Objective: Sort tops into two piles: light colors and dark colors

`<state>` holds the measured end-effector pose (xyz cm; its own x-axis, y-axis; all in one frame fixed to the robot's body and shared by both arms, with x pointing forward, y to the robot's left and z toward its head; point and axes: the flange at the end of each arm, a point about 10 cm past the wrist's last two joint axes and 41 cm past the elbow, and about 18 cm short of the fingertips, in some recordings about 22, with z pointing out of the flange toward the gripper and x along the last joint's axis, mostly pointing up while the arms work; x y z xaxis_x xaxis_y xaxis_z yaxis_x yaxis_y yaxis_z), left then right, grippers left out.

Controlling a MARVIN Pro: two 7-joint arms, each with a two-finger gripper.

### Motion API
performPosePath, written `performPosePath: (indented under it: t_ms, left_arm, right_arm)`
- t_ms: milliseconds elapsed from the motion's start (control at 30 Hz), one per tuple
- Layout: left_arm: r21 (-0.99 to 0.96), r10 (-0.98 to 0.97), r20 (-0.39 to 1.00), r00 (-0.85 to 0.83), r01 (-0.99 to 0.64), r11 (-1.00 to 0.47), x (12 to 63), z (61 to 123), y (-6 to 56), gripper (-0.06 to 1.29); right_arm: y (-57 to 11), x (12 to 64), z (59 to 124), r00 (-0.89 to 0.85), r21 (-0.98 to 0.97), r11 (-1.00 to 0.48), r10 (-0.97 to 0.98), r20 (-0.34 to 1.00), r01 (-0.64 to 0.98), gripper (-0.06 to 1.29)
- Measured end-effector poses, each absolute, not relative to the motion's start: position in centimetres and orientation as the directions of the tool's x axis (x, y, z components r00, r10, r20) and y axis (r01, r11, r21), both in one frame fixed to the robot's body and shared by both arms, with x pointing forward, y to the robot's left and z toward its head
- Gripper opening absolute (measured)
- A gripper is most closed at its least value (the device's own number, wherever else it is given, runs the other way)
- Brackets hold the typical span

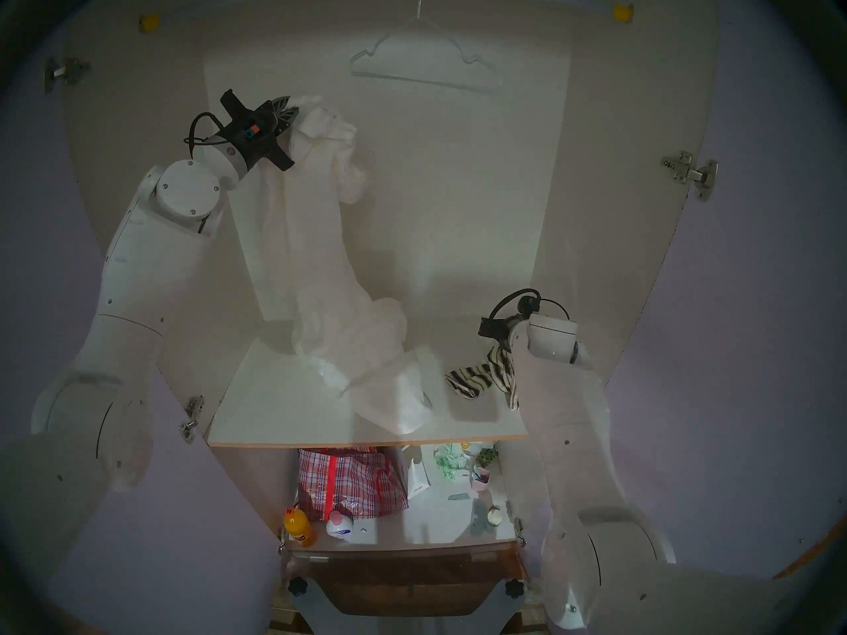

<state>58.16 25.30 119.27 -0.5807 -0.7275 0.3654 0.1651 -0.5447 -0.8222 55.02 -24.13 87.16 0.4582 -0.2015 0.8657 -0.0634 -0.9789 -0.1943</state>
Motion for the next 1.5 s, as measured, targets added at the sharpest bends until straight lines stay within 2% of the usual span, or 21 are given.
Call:
performPosePath:
  t_ms: [200,600,1200,1333,1500]
  left_arm:
    - [-0.801,-0.699,0.407,-0.588,0.138,-0.583,57.7,119.3,25.6,0.04]
    - [-0.781,-0.625,0.469,-0.624,0.038,-0.624,55.1,117.5,23.8,0.04]
    - [-0.716,-0.568,0.590,-0.573,-0.047,-0.696,52.7,119.2,21.8,0.04]
    - [-0.706,-0.560,0.603,-0.569,-0.053,-0.706,52.5,119.2,21.4,0.04]
    - [-0.693,-0.547,0.618,-0.564,-0.063,-0.718,52.1,119.1,20.8,0.04]
  right_arm:
    - [-22.8,55.4,87.7,0.433,-0.209,-0.977,-0.201,0.879,-0.030,1.24]
    - [-15.2,56.3,90.5,0.322,-0.185,-0.957,-0.108,0.941,0.222,1.24]
    - [-7.7,55.4,90.2,-0.107,-0.011,-0.852,-0.079,0.991,0.524,1.24]
    - [-7.0,55.4,89.4,-0.141,-0.012,-0.852,-0.100,0.985,0.523,1.24]
    - [-4.8,55.9,87.4,-0.079,-0.056,-0.850,-0.114,0.990,0.523,1.24]
